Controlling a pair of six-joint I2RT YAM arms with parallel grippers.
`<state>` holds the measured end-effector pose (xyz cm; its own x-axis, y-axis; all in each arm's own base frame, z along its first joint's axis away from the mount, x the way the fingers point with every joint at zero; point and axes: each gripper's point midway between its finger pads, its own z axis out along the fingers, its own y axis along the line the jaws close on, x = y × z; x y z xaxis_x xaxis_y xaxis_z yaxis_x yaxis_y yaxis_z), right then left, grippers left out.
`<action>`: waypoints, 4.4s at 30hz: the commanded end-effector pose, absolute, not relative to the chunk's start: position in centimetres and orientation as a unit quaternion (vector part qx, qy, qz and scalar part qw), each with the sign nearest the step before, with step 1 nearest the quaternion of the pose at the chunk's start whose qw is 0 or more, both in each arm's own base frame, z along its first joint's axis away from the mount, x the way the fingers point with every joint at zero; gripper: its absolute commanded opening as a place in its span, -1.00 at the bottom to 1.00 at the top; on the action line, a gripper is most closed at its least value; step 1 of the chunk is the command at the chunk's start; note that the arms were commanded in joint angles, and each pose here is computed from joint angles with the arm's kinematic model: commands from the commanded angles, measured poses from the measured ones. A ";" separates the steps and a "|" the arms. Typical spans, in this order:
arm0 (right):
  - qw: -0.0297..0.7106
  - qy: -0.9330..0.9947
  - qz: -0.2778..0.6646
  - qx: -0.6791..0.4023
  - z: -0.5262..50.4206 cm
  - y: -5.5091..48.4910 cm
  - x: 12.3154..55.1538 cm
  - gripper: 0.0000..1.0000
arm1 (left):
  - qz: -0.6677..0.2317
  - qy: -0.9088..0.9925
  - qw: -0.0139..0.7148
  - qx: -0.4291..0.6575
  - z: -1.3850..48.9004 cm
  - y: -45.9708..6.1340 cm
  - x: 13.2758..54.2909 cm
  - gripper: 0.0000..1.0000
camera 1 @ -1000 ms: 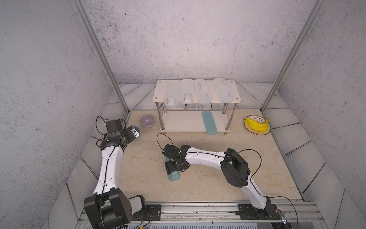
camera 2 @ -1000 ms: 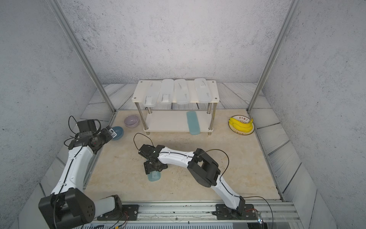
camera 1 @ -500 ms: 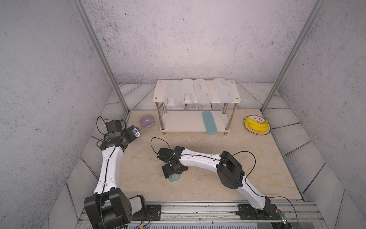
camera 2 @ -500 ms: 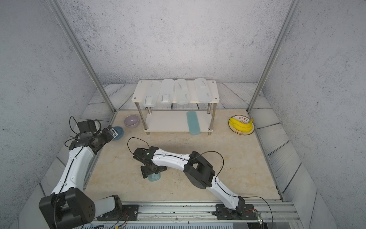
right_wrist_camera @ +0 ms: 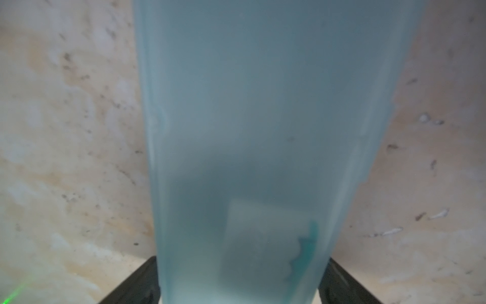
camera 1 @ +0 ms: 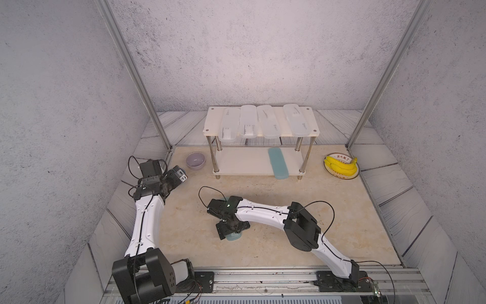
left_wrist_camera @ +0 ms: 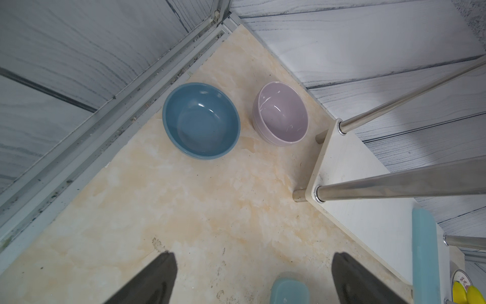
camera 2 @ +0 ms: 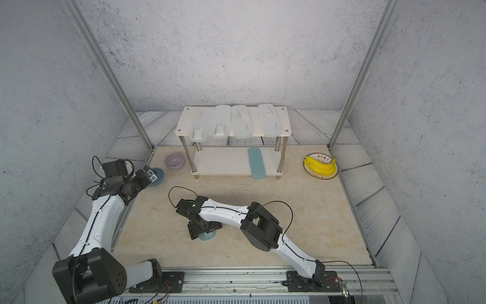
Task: Place the pencil cases on the shelf according to color
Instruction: Pick up the pencil case from the center of the board, then place the pencil case on the shelf, then reset both arms
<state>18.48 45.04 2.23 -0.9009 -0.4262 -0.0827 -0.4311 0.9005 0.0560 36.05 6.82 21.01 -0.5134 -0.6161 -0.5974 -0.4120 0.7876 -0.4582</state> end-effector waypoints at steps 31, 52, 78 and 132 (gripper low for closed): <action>0.186 0.970 0.000 -0.154 10.4 35.6 32.7 0.22 | -0.143 0.854 0.407 -0.290 21.2 6.4 35.6 0.97; 0.210 0.969 0.024 -0.130 9.9 36.2 42.8 0.81 | -0.202 0.850 0.397 -0.280 21.1 4.7 36.6 0.97; 0.178 0.980 0.019 -0.085 12.8 31.2 34.6 0.82 | -0.205 0.848 0.417 -0.253 22.2 3.6 36.2 0.97; 0.237 0.956 0.130 -0.116 10.4 31.8 33.7 0.72 | -0.089 0.876 0.431 -0.195 21.2 0.9 34.0 0.97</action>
